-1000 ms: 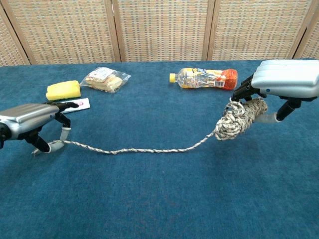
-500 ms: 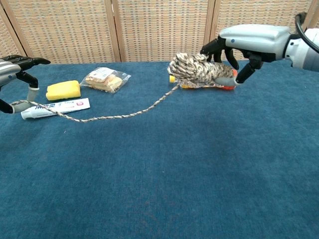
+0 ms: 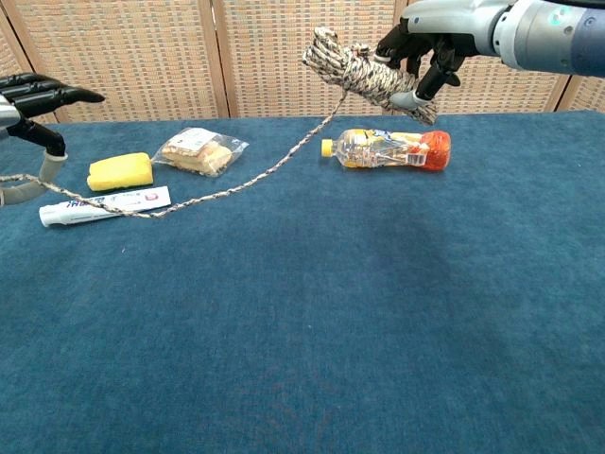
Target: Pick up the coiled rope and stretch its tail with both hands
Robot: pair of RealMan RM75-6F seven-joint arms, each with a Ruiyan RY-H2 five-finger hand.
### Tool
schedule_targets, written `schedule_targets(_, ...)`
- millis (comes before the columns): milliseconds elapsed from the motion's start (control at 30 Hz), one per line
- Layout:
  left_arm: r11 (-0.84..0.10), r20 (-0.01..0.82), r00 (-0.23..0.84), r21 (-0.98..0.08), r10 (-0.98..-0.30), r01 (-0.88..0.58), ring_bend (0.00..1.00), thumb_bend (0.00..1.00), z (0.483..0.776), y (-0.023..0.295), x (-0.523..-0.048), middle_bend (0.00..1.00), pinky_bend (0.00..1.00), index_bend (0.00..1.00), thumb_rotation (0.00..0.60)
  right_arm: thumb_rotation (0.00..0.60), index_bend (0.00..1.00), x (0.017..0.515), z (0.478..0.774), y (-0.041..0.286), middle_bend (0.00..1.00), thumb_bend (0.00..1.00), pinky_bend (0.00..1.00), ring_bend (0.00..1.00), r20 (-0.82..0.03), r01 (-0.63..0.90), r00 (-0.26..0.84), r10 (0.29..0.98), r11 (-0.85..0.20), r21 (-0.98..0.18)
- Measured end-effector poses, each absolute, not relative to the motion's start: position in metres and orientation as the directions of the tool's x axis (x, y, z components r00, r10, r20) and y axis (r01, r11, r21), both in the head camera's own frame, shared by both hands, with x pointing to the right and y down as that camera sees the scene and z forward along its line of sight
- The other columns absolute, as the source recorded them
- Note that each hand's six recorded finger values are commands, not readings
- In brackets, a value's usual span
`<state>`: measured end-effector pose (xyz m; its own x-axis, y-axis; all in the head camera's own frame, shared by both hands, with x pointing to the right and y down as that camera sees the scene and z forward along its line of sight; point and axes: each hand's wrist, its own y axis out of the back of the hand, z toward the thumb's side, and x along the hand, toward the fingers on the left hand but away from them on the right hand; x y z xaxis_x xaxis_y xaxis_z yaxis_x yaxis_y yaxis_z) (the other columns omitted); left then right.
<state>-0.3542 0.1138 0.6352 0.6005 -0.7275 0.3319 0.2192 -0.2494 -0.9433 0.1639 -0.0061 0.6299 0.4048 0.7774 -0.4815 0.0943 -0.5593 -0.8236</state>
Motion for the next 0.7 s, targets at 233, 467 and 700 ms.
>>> schedule_targets(233, -0.268, 0.230, 0.665, -0.962, -0.711, 0.046, 0.00, 0.78, 0.594, 0.107, -0.312, 0.00, 0.00, 0.85, 0.600, 0.600, 0.71, 0.139, 0.639, -0.006, 0.86, 1.00, 0.82, 0.66, -0.542, 0.042, 0.284, 0.791, -0.576, -0.817)
schedule_targets(467, -0.299, 0.103, 0.691, -0.939, -0.716, -0.170, 0.00, 0.81, 0.542, 0.091, -0.258, 0.00, 0.00, 0.86, 0.600, 0.600, 0.71, 0.096, 0.646, 0.012, 0.86, 1.00, 0.83, 0.66, -0.574, 0.010, 0.294, 0.764, -0.603, -0.798)
schedule_targets(700, -0.461, 0.117, 0.639, -0.790, -0.760, -0.404, 0.00, 0.83, 0.514, 0.074, -0.230, 0.00, 0.00, 0.87, 0.600, 0.600, 0.71, 0.087, 0.654, 0.024, 0.86, 1.00, 0.83, 0.66, -0.586, -0.019, 0.318, 0.746, -0.612, -0.790)
